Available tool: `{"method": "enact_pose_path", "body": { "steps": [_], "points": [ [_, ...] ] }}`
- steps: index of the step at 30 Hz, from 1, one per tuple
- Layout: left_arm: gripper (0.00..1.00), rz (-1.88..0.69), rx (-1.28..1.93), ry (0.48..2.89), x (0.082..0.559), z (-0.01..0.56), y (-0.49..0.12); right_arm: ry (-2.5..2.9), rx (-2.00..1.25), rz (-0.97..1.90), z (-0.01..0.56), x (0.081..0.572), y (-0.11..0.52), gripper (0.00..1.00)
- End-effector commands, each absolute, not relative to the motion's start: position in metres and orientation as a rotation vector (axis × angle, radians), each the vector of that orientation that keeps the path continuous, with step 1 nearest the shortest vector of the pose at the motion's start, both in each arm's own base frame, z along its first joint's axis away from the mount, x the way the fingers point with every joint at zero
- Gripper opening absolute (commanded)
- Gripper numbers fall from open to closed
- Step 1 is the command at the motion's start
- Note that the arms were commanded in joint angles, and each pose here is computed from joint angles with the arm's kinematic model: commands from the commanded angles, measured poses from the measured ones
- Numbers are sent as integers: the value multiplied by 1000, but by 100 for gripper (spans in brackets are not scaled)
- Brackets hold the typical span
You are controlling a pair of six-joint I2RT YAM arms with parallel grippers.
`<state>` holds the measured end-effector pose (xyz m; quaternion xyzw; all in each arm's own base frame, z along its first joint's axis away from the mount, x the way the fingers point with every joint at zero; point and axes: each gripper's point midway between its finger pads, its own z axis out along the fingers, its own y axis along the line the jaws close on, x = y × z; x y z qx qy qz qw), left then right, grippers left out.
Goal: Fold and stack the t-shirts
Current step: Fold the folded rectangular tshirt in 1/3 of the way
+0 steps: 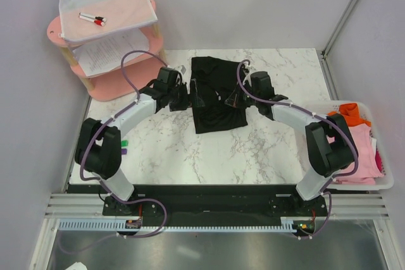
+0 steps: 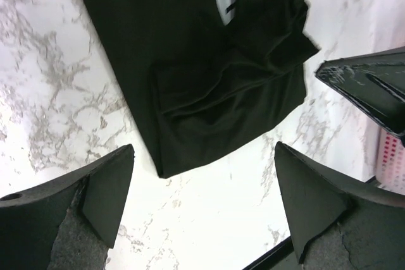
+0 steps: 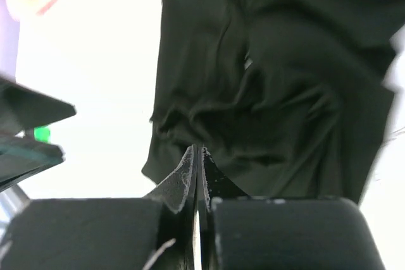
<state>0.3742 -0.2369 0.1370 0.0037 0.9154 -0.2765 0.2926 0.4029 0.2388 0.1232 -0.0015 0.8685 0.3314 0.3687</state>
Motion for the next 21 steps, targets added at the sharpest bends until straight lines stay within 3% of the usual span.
{"method": "enact_pose_path", "body": {
  "steps": [1,14,21],
  "points": [
    [98,-776,26,2471,362,114,-240,2274,-186,935,113,380,264,0],
    [97,-734,-10,2542,359,84,-236,2382,-231,1095,67,363,302,0],
    [97,-730,-14,2556,357,78,-235,2350,-198,1004,65,393,305,0]
  ]
}}
